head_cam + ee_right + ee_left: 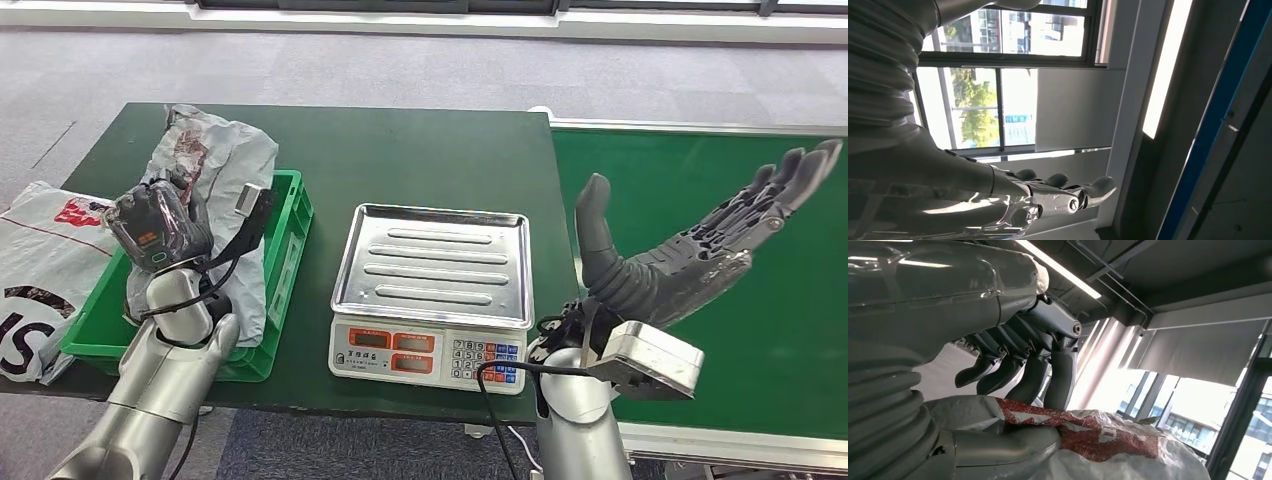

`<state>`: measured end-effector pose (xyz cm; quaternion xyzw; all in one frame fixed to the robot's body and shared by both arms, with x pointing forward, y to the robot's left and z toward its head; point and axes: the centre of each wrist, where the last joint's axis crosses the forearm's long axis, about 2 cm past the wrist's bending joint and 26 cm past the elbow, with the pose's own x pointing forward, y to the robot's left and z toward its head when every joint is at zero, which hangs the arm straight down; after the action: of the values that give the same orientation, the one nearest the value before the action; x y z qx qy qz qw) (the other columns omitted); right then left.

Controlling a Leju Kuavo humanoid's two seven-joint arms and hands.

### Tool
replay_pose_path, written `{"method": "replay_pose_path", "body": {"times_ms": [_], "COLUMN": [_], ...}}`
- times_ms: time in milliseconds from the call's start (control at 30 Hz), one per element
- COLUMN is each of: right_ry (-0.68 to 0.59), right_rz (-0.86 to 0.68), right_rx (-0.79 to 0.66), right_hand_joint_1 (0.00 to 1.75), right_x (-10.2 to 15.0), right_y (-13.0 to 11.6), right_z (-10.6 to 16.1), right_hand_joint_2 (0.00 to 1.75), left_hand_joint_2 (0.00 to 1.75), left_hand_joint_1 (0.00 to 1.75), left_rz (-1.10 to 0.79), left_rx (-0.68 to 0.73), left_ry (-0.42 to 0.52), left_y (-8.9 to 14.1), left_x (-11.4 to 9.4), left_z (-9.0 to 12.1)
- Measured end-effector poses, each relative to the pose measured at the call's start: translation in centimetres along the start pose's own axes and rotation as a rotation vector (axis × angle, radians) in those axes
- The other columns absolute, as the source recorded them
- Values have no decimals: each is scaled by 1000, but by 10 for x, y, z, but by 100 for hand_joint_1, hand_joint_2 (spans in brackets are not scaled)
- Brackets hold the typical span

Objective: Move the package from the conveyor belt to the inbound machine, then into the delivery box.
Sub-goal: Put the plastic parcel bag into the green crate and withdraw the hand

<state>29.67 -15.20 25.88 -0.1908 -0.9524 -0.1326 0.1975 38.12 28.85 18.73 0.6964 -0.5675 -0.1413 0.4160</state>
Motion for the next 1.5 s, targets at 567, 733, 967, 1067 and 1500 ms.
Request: {"method": "replay_pose_path", "body": {"times_ms": [567,733,967,1067,1500], "right_ry": [18,18,20,21,55], "right_rz": [0,0,-5,-14,93], "right_rx": [9,10,9,9,47], "right_hand_joint_1": [0,0,0,0,0], "right_x": [1,1,2,3,-18], "right_y": [-3,-3,-3,-1,-13], "right_z": [8,8,8,8,19], "right_hand_joint_2": [175,175,175,175,175], "left_hand_joint_2": [175,175,175,131,175], "left_hand_joint_1": [0,0,0,0,0], "left_rz": [-164,-182,-198,-207,279], "left_rx": [-194,-252,-293,-312,36], "left_ry": [-94,-80,-63,-38,-280], "left_y": [-43,-52,-58,-61,-8], "left_x": [-32,-34,-36,-38,-56], "left_z": [13,22,25,27,-10]}}
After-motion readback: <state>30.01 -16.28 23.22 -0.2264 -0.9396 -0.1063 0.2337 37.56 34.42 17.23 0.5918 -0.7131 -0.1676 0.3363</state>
